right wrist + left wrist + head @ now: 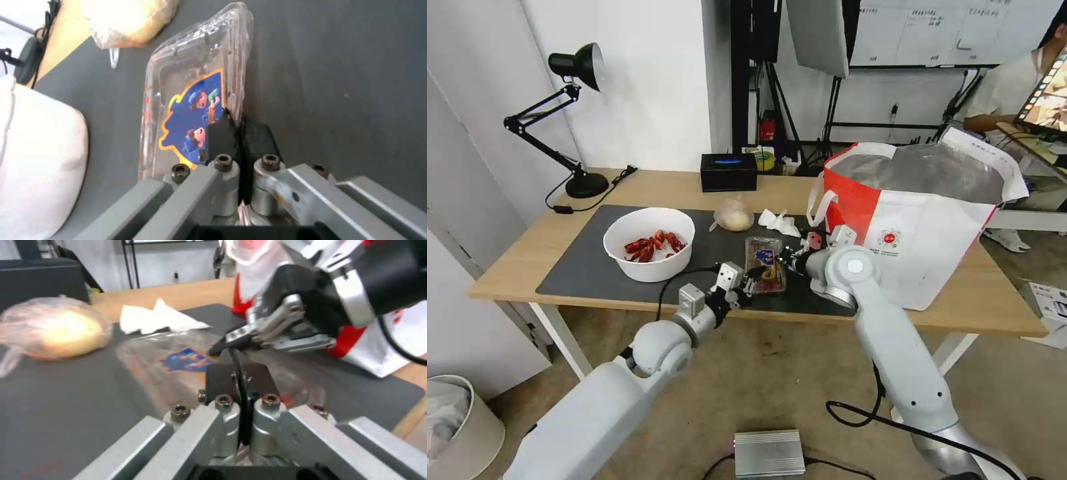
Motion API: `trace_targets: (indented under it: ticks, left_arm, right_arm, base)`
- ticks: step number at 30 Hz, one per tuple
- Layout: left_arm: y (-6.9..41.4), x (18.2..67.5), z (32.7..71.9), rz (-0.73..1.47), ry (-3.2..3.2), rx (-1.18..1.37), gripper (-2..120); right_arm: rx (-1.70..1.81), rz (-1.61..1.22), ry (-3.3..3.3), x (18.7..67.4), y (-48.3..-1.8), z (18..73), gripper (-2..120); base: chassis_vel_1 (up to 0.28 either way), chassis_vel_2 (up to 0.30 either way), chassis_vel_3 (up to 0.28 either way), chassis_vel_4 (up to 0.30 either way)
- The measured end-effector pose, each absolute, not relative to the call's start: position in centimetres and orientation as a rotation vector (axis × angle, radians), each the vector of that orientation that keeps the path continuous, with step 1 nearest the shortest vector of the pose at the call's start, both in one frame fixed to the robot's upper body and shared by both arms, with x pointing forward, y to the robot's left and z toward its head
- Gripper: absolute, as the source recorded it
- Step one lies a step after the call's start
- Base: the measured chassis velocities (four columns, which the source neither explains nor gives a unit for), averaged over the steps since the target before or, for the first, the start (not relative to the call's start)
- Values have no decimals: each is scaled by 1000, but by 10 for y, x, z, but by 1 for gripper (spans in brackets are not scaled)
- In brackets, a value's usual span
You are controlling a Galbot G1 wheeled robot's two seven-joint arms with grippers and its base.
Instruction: Pick up the trash from the table and place it into the takeout bag.
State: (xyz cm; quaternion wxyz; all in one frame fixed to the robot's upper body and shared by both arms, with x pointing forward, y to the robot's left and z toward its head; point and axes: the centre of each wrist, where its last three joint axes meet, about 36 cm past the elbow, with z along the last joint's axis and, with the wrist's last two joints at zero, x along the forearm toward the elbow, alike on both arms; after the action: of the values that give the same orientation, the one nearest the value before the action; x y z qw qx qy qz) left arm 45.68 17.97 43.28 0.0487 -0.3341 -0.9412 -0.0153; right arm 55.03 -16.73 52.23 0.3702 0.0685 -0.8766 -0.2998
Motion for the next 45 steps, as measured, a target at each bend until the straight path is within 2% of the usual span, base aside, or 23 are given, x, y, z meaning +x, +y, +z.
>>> trace_targets:
  ticks: [11,17,28,32,34,35,39,42,45]
  left_arm:
    - [210,446,439,-50,-2913,-937,0]
    - [236,421,440,-71,-2943,-867,0]
    - [241,389,431,12,-2980,-738,0]
    - [241,380,436,50,-2999,-685,15]
    - [241,378,438,59,-3002,-678,19]
    - [242,376,442,70,-3009,-667,25]
    - [244,371,447,85,-3021,-648,33]
    - [245,358,446,124,-3018,-614,52]
    - [245,354,444,143,-3013,-597,59]
  right_arm:
    - [218,-788,-2272,545,-167,529,0]
    - [268,-804,-2322,534,-168,536,0]
    - [337,-789,-2393,517,-174,551,0]
    - [383,-785,-2453,507,-176,556,0]
    - [399,-785,-2471,505,-177,558,0]
    - [418,-788,-2491,502,-178,560,0]
    - [453,-792,-2531,496,-180,565,0]
    - [498,-802,-2579,488,-180,577,0]
    - [514,-803,-2607,488,-181,587,0]
  base:
    - [0,0,0,0]
    - [0,0,0,0]
    - [0,0,0,0]
    - [0,0,0,0]
    - [0,0,0,0]
    - [0,0,0,0]
    - [0,0,0,0]
    - [0,0,0,0]
    - [0,0,0,0]
